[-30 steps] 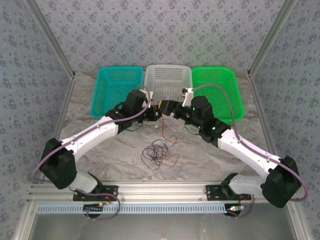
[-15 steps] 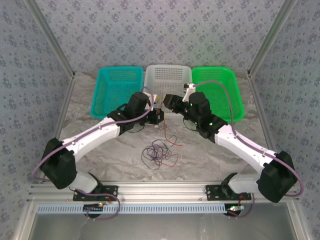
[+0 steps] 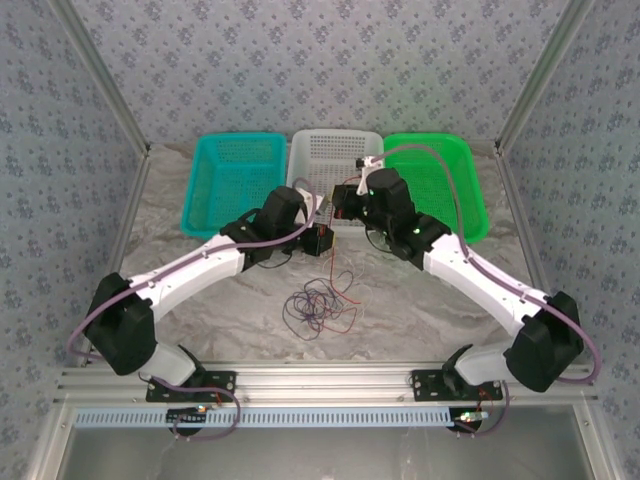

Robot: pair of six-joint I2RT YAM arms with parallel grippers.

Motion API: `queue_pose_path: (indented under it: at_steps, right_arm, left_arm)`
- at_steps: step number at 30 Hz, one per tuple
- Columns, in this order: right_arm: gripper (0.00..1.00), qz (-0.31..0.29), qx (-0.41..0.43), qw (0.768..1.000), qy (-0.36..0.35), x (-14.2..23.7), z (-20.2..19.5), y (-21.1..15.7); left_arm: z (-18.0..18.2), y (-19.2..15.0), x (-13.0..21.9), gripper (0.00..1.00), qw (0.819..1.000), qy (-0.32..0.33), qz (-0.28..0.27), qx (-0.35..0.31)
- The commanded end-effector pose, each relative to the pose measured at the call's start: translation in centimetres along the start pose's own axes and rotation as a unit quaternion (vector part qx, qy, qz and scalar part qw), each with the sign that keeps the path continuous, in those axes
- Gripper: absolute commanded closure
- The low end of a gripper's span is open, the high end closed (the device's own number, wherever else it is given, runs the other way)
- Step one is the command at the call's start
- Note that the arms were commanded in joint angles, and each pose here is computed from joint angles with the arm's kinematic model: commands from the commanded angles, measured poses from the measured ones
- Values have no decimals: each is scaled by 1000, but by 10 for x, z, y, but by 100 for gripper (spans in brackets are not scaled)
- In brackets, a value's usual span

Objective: Untangle the cables

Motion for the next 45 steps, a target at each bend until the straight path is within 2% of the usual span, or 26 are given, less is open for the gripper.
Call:
queue_pose_path:
  at_steps: [1, 10, 15, 18, 21, 23, 25, 26, 31, 39, 45]
  right_arm:
    - [100, 70, 93, 993, -21, -4, 2, -15]
    - [100, 169, 203, 964, -31, -1, 0, -39]
    - [100, 160, 189, 969, -19, 1, 0, -36]
    - [100, 151, 162, 975, -14, -5, -3, -30]
    - [100, 134, 119, 984, -15, -6, -9, -10]
    - [100, 107, 98, 989, -12, -4, -9, 11]
    - [100, 86, 82, 993, -10, 0, -11, 29]
    - [100, 78, 72, 994, -12, 0, -13, 37]
    - [100, 65, 41, 997, -19, -8, -21, 61]
    - [100, 50, 26, 998, -14, -48, -21, 89]
    - [100, 50, 6, 999, 16, -105, -42, 90]
  left_arm:
    - [-28, 10, 9, 99, 996, -62, -1, -64]
    - [-28, -2, 6, 99, 992, -77, 43, -93]
    - [-25, -3, 4, 99, 993, -69, 43, -90]
    - [-20, 1, 3, 98, 995, -40, 30, -82]
    - [-12, 10, 10, 85, 997, 8, -4, -72]
    - [-11, 17, 20, 64, 996, 28, -39, -74]
    - [-12, 22, 32, 54, 994, 36, -70, -78]
    - [-12, 24, 39, 45, 992, 42, -87, -79]
    - [-5, 23, 62, 30, 984, 71, -141, -77]
    - [27, 18, 87, 25, 978, 111, -174, -22]
    - [35, 14, 97, 22, 976, 120, -180, -14]
Point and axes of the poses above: each hand's point on the last joint's axis, 136 mm out from that joint toward the fingers, its own x axis back along the fingers, its own z axis along the line the jaws close on, y = z × x, the point moved 6 cm from there along x, back along the fingers, and after that the axes turned 3 degrees about x, right-handed, at the moved point
